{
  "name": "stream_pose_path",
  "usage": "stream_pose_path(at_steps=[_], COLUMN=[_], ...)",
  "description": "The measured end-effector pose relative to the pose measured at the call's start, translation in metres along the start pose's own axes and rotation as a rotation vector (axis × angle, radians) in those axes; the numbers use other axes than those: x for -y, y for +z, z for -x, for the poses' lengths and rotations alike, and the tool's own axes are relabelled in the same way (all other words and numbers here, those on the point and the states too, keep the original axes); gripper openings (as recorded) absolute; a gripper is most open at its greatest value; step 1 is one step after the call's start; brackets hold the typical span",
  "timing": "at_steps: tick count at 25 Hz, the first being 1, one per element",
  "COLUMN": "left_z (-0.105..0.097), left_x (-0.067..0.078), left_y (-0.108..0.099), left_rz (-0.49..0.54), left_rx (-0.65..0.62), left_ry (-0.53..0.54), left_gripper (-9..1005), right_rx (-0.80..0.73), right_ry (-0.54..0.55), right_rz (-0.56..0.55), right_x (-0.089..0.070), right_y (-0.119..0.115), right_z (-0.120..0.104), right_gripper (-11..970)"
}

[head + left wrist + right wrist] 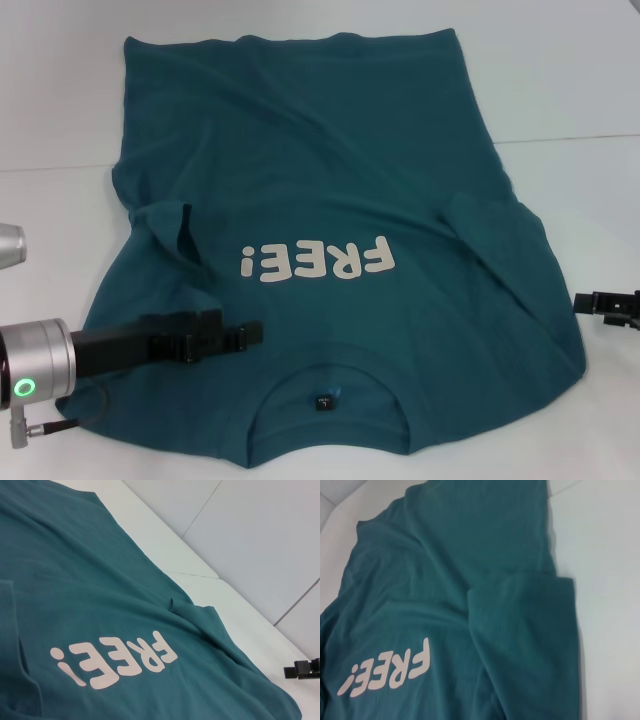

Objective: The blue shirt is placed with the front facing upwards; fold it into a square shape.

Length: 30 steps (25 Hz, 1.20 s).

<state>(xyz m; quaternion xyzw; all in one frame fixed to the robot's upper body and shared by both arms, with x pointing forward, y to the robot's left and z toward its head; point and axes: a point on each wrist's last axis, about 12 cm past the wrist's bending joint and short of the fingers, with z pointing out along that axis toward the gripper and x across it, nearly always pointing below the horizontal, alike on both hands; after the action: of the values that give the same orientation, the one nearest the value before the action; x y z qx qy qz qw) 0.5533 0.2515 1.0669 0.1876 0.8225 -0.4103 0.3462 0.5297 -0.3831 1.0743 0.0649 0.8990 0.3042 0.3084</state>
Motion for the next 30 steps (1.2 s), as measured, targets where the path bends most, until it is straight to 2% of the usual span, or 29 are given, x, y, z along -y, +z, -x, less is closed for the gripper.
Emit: stream_pose_path(at_steps=[14, 30], left_z=[0.000, -0.003], left_x=[0.000, 0.000], left_y=[0.001, 0.000], left_rz=[-0.001, 0.001], left_rx=[-0.003, -0.003], left_ry=[0.004, 0.000], left_gripper=[878, 878], right_rx=[-0.095, -0.116], right_ry=[-0.014, -0.027], right_rz=[-0.046, -0.068], right_x=[-0.008, -0.012], right_y=[0.013, 0.022], right_z=[0.004, 0.008], right_gripper=[686, 686])
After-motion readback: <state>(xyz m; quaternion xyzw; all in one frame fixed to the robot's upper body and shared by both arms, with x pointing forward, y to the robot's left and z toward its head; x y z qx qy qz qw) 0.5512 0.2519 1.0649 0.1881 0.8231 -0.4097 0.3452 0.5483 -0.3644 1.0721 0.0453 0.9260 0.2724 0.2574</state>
